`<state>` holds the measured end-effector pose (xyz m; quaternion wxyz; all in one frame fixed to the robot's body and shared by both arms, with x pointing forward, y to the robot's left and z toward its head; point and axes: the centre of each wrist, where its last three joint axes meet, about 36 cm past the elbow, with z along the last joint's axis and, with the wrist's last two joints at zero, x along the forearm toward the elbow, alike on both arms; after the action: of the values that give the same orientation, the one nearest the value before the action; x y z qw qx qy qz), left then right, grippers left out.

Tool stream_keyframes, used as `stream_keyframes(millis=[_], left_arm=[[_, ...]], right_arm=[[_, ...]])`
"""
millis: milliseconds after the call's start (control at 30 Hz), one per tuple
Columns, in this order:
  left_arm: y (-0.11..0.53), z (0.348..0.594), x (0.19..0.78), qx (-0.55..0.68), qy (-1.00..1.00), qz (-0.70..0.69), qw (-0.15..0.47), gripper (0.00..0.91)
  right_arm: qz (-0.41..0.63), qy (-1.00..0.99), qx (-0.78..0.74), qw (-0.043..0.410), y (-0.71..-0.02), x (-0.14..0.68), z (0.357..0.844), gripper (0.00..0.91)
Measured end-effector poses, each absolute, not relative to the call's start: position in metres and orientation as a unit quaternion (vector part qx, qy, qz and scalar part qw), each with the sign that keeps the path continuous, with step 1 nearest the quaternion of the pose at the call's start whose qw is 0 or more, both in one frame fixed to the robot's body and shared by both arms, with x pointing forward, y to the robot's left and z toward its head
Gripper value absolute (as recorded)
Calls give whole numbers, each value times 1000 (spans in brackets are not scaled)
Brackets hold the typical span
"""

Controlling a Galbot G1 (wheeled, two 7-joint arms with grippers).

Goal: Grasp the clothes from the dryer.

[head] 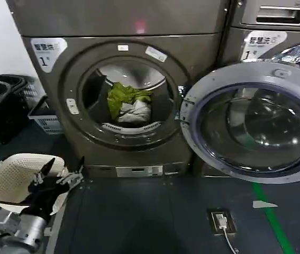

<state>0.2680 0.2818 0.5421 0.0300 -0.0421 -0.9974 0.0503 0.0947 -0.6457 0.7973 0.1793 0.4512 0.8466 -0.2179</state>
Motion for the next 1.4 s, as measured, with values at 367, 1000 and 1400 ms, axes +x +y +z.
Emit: stream_keyframes(millis=[367, 1000, 1400], left_arm=[[284, 539, 272, -39, -997, 53, 33, 907], [280, 537, 281, -58, -996, 55, 25, 907], [279, 537, 281, -62, -996, 53, 26, 907]], right_arm=[[-219, 848, 444, 188, -649, 98, 792, 907], [-225, 848, 431, 212, -652, 97, 794, 907], [-227, 848, 428, 214, -651, 96, 795, 907]])
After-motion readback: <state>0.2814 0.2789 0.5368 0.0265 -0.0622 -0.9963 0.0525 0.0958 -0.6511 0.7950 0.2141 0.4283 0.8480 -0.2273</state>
